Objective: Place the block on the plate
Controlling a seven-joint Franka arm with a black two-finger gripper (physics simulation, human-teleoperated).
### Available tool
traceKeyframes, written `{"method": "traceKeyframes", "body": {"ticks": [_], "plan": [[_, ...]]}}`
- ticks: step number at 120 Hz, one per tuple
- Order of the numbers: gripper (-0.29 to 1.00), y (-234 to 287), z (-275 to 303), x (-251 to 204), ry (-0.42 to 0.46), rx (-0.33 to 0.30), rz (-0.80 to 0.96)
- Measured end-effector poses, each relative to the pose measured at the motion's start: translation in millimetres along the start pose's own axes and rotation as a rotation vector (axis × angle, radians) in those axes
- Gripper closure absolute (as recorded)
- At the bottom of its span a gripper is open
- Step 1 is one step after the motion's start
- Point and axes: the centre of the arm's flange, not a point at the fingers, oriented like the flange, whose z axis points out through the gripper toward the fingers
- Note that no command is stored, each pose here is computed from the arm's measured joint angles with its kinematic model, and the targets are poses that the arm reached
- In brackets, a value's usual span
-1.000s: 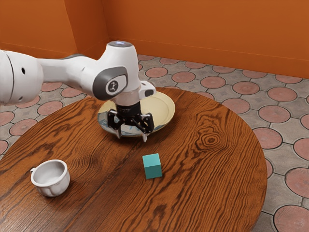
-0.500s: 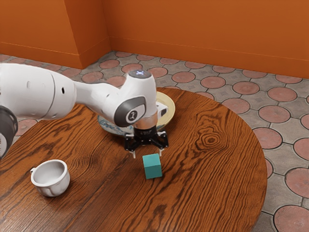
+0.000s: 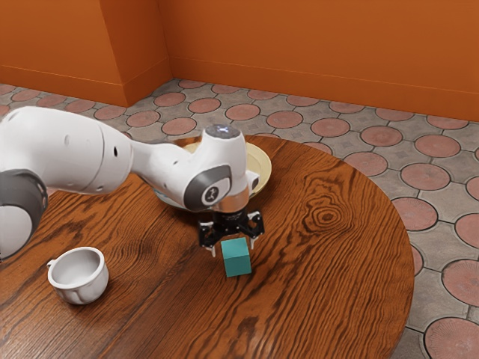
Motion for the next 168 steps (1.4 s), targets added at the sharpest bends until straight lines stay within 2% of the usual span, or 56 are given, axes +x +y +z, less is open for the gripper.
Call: {"method": "traceKeyframes", "body": {"ticks": [60, 83, 105, 126, 137, 148, 168], "plan": [[0.0, 4.4, 23.4, 1.2, 0.01, 0.0, -0.074], [0.21, 5.0, 21.8, 1.6, 0.012, -0.008, -0.089], [0.28, 5.2, 15.7, 2.1, 0.018, -0.016, -0.097], [0.31, 2.4, -35.5, 6.7, 0.048, -0.07, -0.103], [0.31, 2.2, -81.0, 25.7, 0.118, -0.098, -0.094], [0.31, -7.5, -118.3, 61.9, 0.189, -0.099, -0.106], [0.3, -15.3, -117.1, 144.6, 0.229, -0.088, -0.125]]}}
